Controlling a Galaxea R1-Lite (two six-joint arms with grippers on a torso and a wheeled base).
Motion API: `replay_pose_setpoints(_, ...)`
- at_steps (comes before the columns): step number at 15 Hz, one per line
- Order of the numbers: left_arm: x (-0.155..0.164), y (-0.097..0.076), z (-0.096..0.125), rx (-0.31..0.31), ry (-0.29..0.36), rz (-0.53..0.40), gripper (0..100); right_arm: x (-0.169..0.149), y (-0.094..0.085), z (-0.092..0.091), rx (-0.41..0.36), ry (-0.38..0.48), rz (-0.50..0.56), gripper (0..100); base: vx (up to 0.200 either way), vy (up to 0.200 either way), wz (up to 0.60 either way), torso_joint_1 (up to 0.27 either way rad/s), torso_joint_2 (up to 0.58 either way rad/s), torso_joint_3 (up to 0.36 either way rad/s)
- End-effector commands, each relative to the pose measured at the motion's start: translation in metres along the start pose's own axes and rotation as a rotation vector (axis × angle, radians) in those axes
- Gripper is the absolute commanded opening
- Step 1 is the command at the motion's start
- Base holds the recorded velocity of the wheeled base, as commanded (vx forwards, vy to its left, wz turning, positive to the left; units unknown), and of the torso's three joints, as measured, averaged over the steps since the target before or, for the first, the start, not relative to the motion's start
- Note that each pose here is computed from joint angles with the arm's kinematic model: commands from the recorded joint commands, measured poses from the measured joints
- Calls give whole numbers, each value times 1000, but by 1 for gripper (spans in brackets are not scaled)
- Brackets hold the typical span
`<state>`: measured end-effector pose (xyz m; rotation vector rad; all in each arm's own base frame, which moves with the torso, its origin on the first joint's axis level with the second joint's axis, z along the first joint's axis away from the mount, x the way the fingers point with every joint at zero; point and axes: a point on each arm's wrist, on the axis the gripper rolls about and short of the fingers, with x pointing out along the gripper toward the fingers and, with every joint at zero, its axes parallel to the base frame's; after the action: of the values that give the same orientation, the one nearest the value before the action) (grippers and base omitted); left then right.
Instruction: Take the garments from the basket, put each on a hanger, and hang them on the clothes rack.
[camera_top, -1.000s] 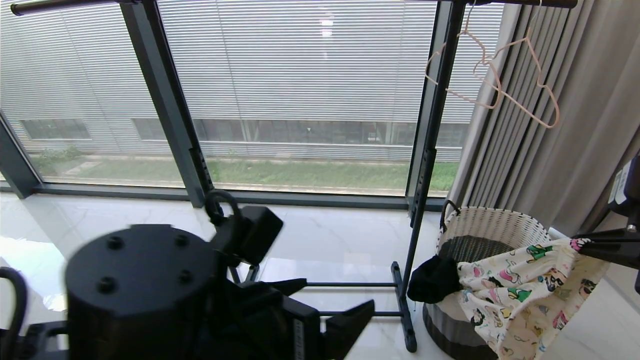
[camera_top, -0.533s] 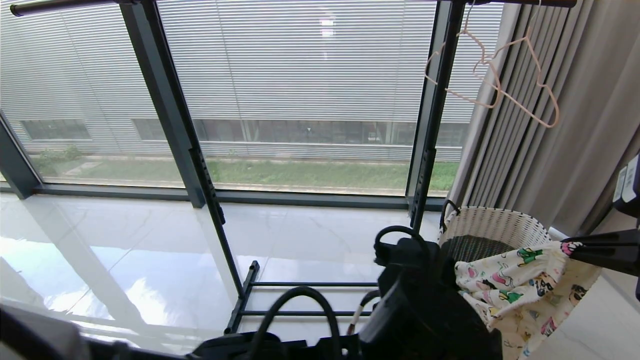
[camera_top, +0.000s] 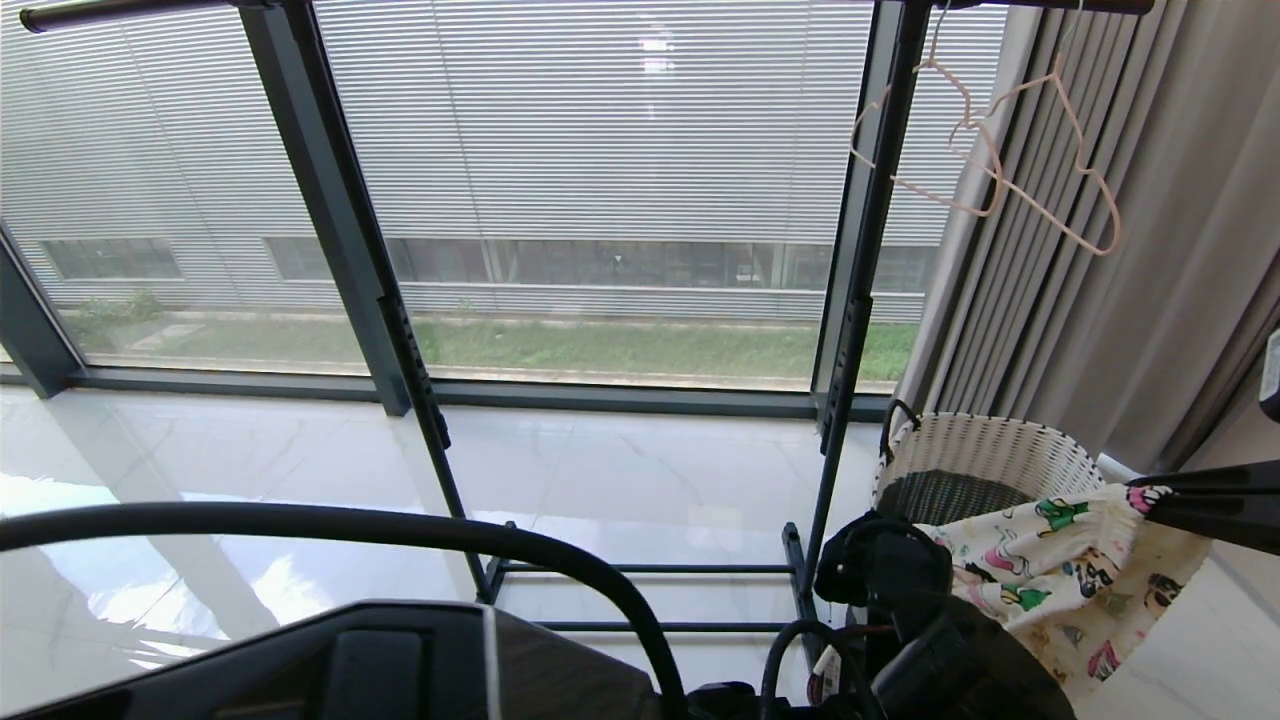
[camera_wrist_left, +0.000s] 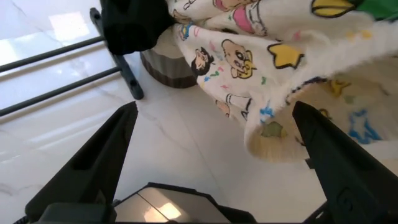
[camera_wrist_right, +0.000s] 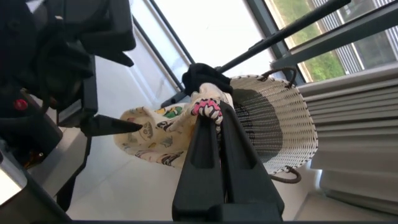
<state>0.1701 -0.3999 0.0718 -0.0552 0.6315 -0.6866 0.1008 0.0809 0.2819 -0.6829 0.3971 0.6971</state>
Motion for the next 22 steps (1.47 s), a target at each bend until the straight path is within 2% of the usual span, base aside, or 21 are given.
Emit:
replay_pose_setpoints(1, 28, 9, -20, 11, 45, 44, 100, -1, 0, 0, 0, -4, -1, 0, 0, 0, 0, 0, 0, 0)
replay_pose_setpoints(4, 34, 17, -30, 20, 70, 83, 100, -3, -1, 2, 5, -18, 6, 0, 0, 0, 0, 0, 0, 0)
replay_pose_setpoints(5, 34, 19, -34, 21, 80, 90, 0, -3, -1, 3, 18, -24, 7, 0, 0, 0, 0, 0, 0, 0)
replay_pose_setpoints(7, 34, 20, -35, 23, 75, 106, 0, -3, -1, 3, 20, -23, 6, 0, 0, 0, 0, 0, 0, 0)
replay_pose_setpoints(9, 33, 28, -37, 28, 62, 173, 0, -1, -2, 2, 31, -12, 2, 0, 0, 0, 0, 0, 0, 0)
replay_pose_setpoints(11, 23, 35, -37, 36, 34, 254, 0, 7, -4, 2, 99, 17, 4, 0, 0, 0, 0, 0, 0, 0)
replay_pose_setpoints(12, -1, 40, -30, 38, 25, 267, 0, 16, -4, 4, 171, 44, 10, 0, 0, 0, 0, 0, 0, 0)
replay_pose_setpoints(13, -27, 40, -15, 23, -4, 239, 0, 21, -6, 4, 211, 57, 1, 0, 0, 0, 0, 0, 0, 0)
replay_pose_setpoints(15, -79, 44, 10, -10, -57, 174, 0, 31, -12, 4, 243, 67, -24, 0, 0, 0, 0, 0, 0, 0)
replay_pose_setpoints(16, -91, 46, 13, -16, -68, 164, 0, 33, -13, 4, 246, 73, -28, 0, 0, 0, 0, 0, 0, 0)
replay_pose_setpoints(17, -127, 60, 23, -36, -103, 156, 0, 43, -15, 8, 252, 59, -27, 0, 0, 0, 0, 0, 0, 0)
replay_pose_setpoints(18, -137, 65, 24, -41, -110, 160, 0, 46, -15, 10, 251, 53, -27, 0, 0, 0, 0, 0, 0, 0)
replay_pose_setpoints(19, -169, 78, 29, -49, -116, 173, 0, 57, -15, 17, 242, 24, -21, 0, 0, 0, 0, 0, 0, 0)
replay_pose_setpoints(22, -232, 96, 48, -68, -133, 194, 0, 65, -13, 25, 231, -18, -16, 0, 0, 0, 0, 0, 0, 0)
